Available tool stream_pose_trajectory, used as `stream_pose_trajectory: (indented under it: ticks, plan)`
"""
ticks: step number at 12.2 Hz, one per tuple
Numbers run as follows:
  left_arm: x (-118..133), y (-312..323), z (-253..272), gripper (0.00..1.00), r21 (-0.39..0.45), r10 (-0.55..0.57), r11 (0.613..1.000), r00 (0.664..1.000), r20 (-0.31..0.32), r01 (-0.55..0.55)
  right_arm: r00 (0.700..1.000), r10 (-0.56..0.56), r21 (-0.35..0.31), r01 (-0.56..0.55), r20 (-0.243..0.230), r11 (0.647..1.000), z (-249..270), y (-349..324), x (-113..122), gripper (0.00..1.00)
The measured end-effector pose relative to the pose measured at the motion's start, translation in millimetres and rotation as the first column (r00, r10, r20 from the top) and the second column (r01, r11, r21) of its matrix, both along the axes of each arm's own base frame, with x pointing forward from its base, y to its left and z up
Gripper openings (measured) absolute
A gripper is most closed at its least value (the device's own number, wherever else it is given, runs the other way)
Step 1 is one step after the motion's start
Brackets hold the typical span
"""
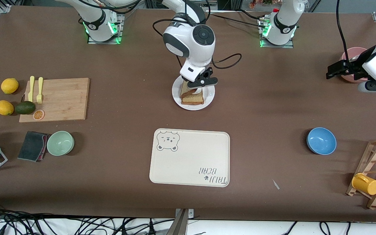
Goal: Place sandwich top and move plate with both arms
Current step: 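Lower the bread onto the egg toast and open the right gripper, then withdraw the right gripper while the left gripper moves toward the plate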
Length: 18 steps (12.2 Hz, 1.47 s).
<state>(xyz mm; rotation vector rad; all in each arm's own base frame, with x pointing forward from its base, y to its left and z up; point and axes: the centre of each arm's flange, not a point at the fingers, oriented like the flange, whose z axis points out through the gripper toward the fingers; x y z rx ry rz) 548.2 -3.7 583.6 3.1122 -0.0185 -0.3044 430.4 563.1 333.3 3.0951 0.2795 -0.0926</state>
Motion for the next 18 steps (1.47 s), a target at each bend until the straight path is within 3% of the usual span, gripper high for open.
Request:
stream_pose_trajectory:
  ticks: [4,8,13,18]
  plan:
    - [0.1,0.2,-0.2,1.00,0.000,0.000,1.000,1.000,0.000,0.000,0.989,-0.142,0.091,0.146,-0.050,0.985,52.4,-53.6,64.1,1.00]
    - [0.2,0.1,-0.5,1.00,0.000,0.000,1.000,1.000,-0.001,0.000,0.992,-0.118,0.078,0.121,-0.048,0.990,89.6,-90.2,81.9,1.00]
    - [0.6,0.3,-1.2,1.00,0.000,0.000,1.000,1.000,-0.002,0.000,0.996,-0.055,-0.010,0.054,-0.071,0.998,117.5,-201.2,137.9,1.00]
    - [11.9,-3.0,-13.6,1.00,-0.027,0.008,1.000,1.000,0.011,-0.008,0.989,0.056,-0.009,-0.058,-0.136,0.998,134.0,-308.5,175.2,1.00]
